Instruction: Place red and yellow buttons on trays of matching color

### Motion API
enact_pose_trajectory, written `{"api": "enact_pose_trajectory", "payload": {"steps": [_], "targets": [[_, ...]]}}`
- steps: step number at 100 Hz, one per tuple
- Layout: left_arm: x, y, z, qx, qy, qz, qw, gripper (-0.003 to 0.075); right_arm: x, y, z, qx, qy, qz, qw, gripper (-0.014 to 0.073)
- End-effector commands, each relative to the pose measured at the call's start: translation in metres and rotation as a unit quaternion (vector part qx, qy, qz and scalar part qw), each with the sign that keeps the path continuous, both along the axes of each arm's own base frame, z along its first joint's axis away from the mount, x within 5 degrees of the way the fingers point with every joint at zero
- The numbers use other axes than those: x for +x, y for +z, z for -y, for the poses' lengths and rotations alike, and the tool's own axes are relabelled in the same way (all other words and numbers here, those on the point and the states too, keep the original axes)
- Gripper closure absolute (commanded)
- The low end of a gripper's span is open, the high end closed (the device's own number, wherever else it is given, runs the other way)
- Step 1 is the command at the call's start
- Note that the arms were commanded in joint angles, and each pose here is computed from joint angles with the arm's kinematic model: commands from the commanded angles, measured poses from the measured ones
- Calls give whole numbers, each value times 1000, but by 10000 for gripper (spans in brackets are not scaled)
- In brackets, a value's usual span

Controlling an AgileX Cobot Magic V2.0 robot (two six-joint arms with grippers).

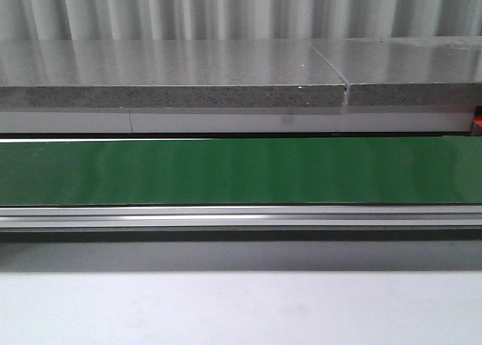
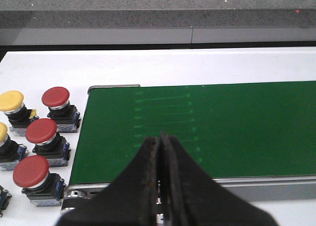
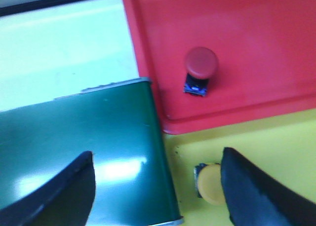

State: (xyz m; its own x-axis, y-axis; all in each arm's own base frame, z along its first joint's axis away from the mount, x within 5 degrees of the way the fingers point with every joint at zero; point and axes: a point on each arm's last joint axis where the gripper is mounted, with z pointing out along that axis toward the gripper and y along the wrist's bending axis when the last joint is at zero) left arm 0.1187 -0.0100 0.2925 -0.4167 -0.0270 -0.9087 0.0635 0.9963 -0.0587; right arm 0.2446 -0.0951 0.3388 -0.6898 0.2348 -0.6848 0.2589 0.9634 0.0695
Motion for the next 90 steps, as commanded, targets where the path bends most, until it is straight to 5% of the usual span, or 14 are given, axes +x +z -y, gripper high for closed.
{"api": "enact_pose_trajectory", "payload": {"steps": [1, 30, 69, 90], "targets": [[3, 16, 1, -9, -2, 54, 999, 740, -6, 28, -19, -30, 33, 61, 997, 66], [3, 16, 1, -9, -2, 54, 999, 740, -29, 42, -74, -53, 140, 115, 982, 66], [3, 16, 1, -9, -2, 54, 999, 740, -93, 20, -84, -82, 141, 145, 976, 74], [3, 16, 1, -9, -2, 54, 999, 740, -108, 8, -85, -87, 137, 158, 974, 335]]}}
